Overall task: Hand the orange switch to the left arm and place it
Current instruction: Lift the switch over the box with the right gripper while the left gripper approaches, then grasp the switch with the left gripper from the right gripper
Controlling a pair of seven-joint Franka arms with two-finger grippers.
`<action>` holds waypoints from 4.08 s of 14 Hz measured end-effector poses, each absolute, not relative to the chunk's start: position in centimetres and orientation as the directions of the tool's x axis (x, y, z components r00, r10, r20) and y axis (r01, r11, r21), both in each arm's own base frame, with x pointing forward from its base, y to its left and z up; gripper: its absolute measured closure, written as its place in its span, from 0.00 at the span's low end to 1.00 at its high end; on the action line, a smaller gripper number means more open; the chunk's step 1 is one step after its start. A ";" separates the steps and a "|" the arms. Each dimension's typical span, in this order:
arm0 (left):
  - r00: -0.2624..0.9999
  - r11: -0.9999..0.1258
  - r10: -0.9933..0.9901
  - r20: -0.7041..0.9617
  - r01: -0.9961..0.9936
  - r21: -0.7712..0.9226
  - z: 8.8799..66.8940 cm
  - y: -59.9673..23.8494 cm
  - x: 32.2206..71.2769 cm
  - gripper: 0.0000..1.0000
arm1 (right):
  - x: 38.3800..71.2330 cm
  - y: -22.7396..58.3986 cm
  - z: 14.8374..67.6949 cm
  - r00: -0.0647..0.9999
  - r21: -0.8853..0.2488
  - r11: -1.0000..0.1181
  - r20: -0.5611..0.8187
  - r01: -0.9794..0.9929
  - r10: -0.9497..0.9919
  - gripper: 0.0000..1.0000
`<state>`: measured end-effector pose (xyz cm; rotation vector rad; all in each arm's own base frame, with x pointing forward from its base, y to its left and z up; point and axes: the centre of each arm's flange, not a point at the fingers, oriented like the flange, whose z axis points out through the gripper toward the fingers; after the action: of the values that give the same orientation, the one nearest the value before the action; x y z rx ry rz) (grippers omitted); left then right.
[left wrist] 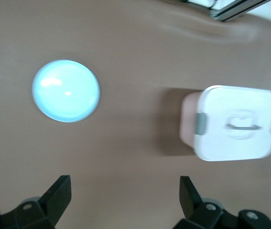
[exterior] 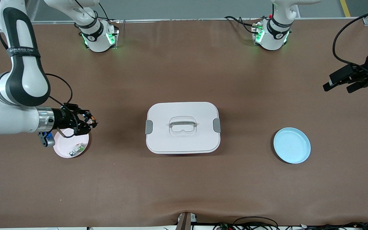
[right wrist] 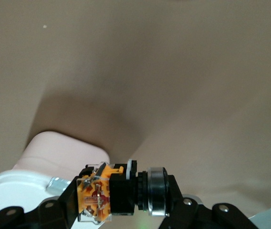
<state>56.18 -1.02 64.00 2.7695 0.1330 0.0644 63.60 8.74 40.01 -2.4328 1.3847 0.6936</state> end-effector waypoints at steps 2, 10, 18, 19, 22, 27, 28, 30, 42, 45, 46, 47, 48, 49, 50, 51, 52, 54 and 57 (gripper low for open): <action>0.993 -0.889 0.121 -0.002 0.109 0.445 63.7 -0.4 56.3 0.00 | 63.9 11.9 41.8 0.380 0.026 -0.461 -0.525 -0.887 -0.762 0.27; 0.977 -0.663 0.192 -0.091 0.197 0.722 58.6 -2.5 60.1 0.00 | 63.3 20.9 46.8 0.203 0.086 -0.303 -0.570 -0.949 -0.797 0.27; 0.948 -0.606 0.306 -0.089 0.266 0.750 58.3 -12.2 60.2 0.00 | 61.5 29.3 49.2 0.135 0.097 -0.223 -0.549 -0.970 -0.825 0.27; 0.943 -0.600 0.321 -0.090 0.277 0.750 58.1 -13.4 60.0 0.00 | 61.3 29.9 49.3 0.130 0.097 -0.217 -0.548 -0.971 -0.826 0.27; 0.929 -0.584 0.357 -0.101 0.307 0.752 57.5 -17.6 59.0 0.00 | 61.1 31.3 49.9 0.113 0.100 -0.199 -0.547 -0.975 -0.829 0.27; 0.910 -0.547 0.389 -0.143 0.353 0.759 58.0 -23.8 57.0 0.00 | 61.0 33.1 50.9 0.099 0.096 -0.180 -0.549 -0.979 -0.830 0.27; 0.916 -0.550 0.375 -0.145 0.345 0.760 58.1 -25.1 56.4 0.00 | 61.0 33.3 51.1 0.097 0.090 -0.175 -0.550 -0.980 -0.829 0.27; 0.933 -0.565 0.328 -0.148 0.319 0.761 58.0 -28.0 55.0 0.00 | 61.0 33.6 51.3 0.088 0.088 -0.163 -0.551 -0.983 -0.830 0.27; 0.987 -0.678 0.127 -0.101 0.161 0.717 51.6 -41.4 48.8 0.00 | 58.1 38.4 53.3 0.097 0.115 -0.191 -0.551 -0.975 -0.829 0.27; 0.982 -0.660 0.165 -0.097 0.183 0.729 51.5 -41.7 49.1 0.00 | 57.4 39.6 52.7 0.105 0.125 -0.204 -0.546 -0.971 -0.831 0.27; 0.979 -0.650 0.181 -0.099 0.194 0.735 51.5 -41.7 49.3 0.00 | 57.4 39.7 52.3 0.101 0.132 -0.203 -0.543 -0.970 -0.834 0.27; 0.976 -0.643 0.191 -0.100 0.202 0.739 51.4 -41.6 49.4 0.00 | 57.4 39.6 51.8 0.096 0.138 -0.201 -0.540 -0.970 -0.836 0.27; 0.975 -0.638 0.196 -0.102 0.206 0.742 51.3 -41.6 49.5 0.00 | 57.5 39.5 51.5 0.092 0.143 -0.198 -0.538 -0.970 -0.838 0.27; 0.974 -0.636 0.200 -0.104 0.209 0.743 51.3 -41.6 49.6 0.00 | 57.4 39.5 51.4 0.091 0.145 -0.197 -0.537 -0.970 -0.839 0.27; 0.973 -0.633 0.205 -0.105 0.214 0.744 51.2 -41.5 49.7 0.00 | 57.4 39.6 51.4 0.091 0.145 -0.198 -0.537 -0.969 -0.839 0.27; 0.972 -0.631 0.210 -0.105 0.217 0.745 51.1 -41.5 49.8 0.00 | 57.3 39.7 51.4 0.094 0.144 -0.201 -0.538 -0.969 -0.838 0.27; 0.971 -0.629 0.214 -0.106 0.220 0.746 50.8 -41.6 49.9 0.00 | 57.1 40.0 51.5 0.095 0.142 -0.202 -0.538 -0.969 -0.837 0.27; 0.969 -0.623 0.225 -0.103 0.225 0.750 50.1 -42.0 50.0 0.00 | 56.7 40.6 51.7 0.095 0.143 -0.202 -0.539 -0.969 -0.837 0.27; 0.968 -0.619 0.228 -0.106 0.228 0.752 49.1 -42.9 49.9 0.00 | 55.9 41.5 52.0 0.089 0.151 -0.200 -0.538 -0.968 -0.838 0.27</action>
<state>49.86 -42.86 49.11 2.2571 0.3177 -0.0006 55.94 41.55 51.97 -2.1235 1.8102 0.7743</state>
